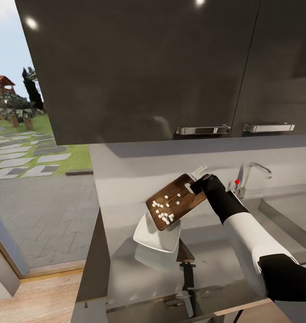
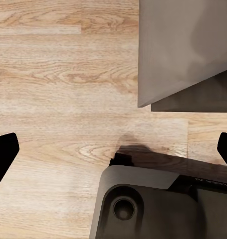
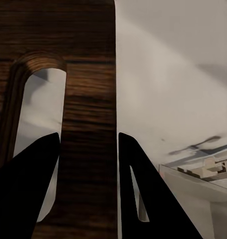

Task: In the kitchen, take the Vidalia onion out of the sink, dice it on the chopping board with the paring knife, put the diced onion into the bowl on the countertop, then place both the paring knife and the chopping board into the sink.

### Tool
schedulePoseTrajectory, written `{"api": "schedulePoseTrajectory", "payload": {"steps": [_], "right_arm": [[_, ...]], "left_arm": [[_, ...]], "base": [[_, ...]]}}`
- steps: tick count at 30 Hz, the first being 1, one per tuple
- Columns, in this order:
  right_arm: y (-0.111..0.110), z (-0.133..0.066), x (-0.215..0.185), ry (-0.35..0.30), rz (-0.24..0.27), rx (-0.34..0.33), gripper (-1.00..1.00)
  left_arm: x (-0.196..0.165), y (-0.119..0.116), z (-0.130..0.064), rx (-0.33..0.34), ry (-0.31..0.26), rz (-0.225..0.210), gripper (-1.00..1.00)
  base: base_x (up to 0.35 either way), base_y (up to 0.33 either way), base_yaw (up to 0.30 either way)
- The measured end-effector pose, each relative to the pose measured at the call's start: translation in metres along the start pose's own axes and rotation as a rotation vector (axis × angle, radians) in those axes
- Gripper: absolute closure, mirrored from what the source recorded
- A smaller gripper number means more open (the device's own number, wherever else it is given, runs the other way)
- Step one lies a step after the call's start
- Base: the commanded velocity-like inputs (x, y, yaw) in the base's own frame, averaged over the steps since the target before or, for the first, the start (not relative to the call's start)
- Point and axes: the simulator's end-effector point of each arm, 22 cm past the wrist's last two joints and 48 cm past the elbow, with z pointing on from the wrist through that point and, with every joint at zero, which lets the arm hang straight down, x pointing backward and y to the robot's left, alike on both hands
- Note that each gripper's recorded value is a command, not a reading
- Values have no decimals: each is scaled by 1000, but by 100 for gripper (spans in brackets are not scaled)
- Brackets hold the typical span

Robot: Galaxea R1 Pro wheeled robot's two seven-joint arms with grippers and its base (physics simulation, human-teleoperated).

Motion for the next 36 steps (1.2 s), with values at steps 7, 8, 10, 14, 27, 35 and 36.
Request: {"api": "schedulePoseTrajectory", "payload": {"steps": [7,8,10,14,27,35,36], "right_arm": [[0,0,-1,-1,-1,1,100],[0,0,-1,-1,-1,0,100],[0,0,-1,-1,-2,0,100],[0,0,-1,-1,-2,1,100],[0,0,-1,-1,-2,1,100],[0,0,-1,-1,-3,2,100],[0,0,-1,-1,-2,2,100]], "left_arm": [[0,0,0,0,0,0,-100],[0,0,0,0,0,0,-100],[0,0,0,0,0,0,-100],[0,0,0,0,0,0,-100],[0,0,0,0,0,0,-100],[0,0,0,0,0,0,-100],[0,0,0,0,0,0,-100]], "base": [[0,0,0],[0,0,0],[0,0,0],[0,0,0],[0,0,0],[0,0,0],[0,0,0]]}}
